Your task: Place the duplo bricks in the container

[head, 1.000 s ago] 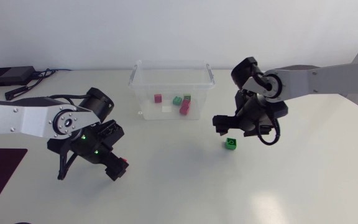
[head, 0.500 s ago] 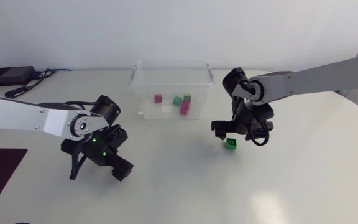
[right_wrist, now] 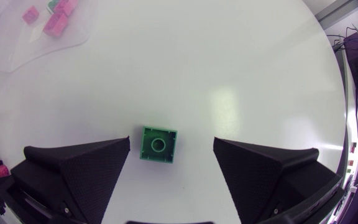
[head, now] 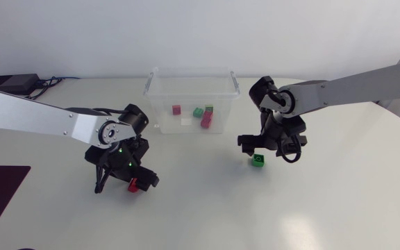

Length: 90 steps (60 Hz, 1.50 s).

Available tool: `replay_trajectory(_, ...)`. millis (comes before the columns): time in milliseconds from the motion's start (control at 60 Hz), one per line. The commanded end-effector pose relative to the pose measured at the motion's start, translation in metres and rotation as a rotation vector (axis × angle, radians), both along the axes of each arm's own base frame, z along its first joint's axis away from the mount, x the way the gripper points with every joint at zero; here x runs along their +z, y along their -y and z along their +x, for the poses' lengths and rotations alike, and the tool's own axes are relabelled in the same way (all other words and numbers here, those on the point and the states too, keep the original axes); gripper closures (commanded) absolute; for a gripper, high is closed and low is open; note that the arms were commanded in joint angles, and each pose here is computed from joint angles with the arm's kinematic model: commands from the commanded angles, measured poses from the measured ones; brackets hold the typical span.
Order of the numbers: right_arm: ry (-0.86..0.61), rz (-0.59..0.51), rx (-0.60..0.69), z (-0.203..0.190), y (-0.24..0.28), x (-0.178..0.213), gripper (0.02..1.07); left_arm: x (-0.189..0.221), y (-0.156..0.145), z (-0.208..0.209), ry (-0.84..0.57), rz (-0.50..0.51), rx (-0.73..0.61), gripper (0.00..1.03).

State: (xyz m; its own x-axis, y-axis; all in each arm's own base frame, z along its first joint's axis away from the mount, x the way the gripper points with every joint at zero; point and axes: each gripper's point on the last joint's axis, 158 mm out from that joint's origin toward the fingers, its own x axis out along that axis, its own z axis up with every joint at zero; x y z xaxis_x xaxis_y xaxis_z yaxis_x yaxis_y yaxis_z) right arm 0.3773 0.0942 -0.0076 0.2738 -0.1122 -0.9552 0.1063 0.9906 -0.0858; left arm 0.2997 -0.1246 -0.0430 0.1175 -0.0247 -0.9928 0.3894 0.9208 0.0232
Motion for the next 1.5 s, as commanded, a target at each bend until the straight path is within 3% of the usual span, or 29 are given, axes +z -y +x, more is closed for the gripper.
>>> replay_trajectory(0, -0.023, -0.014, -0.032, -0.003, 0.006, -0.011, 0.1, 0.002, -0.006, -0.001, -0.006, 0.031, 0.047, 0.53)
replay_trajectory(100, -0.023, -0.014, -0.032, -0.003, 0.006, -0.012, 0.1, 0.009, -0.01, 0.0, 0.013, 0.051, 0.058, 0.65)
replay_trajectory(500, -0.025, -0.014, -0.034, -0.003, 0.008, -0.013, 0.1, 0.023, -0.003, -0.004, 0.058, 0.054, 0.025, 0.73)
replay_trajectory(1050, -0.095, -0.034, -0.021, -0.001, -0.007, -0.036, 0.17, 0.143, 0.012, 0.05, 0.416, -0.111, 0.037, 0.75)
replay_trajectory(1217, -0.098, -0.05, -0.03, -0.004, -0.003, -0.036, 0.4, 0.189, 0.015, 0.091, 0.604, -0.21, 0.097, 0.75)
replay_trajectory(1267, -0.101, -0.06, -0.027, -0.006, -0.002, -0.036, 0.54, 0.203, 0.015, 0.104, 0.663, -0.243, 0.126, 0.75)
replay_trajectory(1483, -0.106, -0.082, 0.012, -0.016, -0.005, -0.03, 0.6, 0.231, 0.025, 0.132, 0.794, -0.325, 0.155, 0.75)
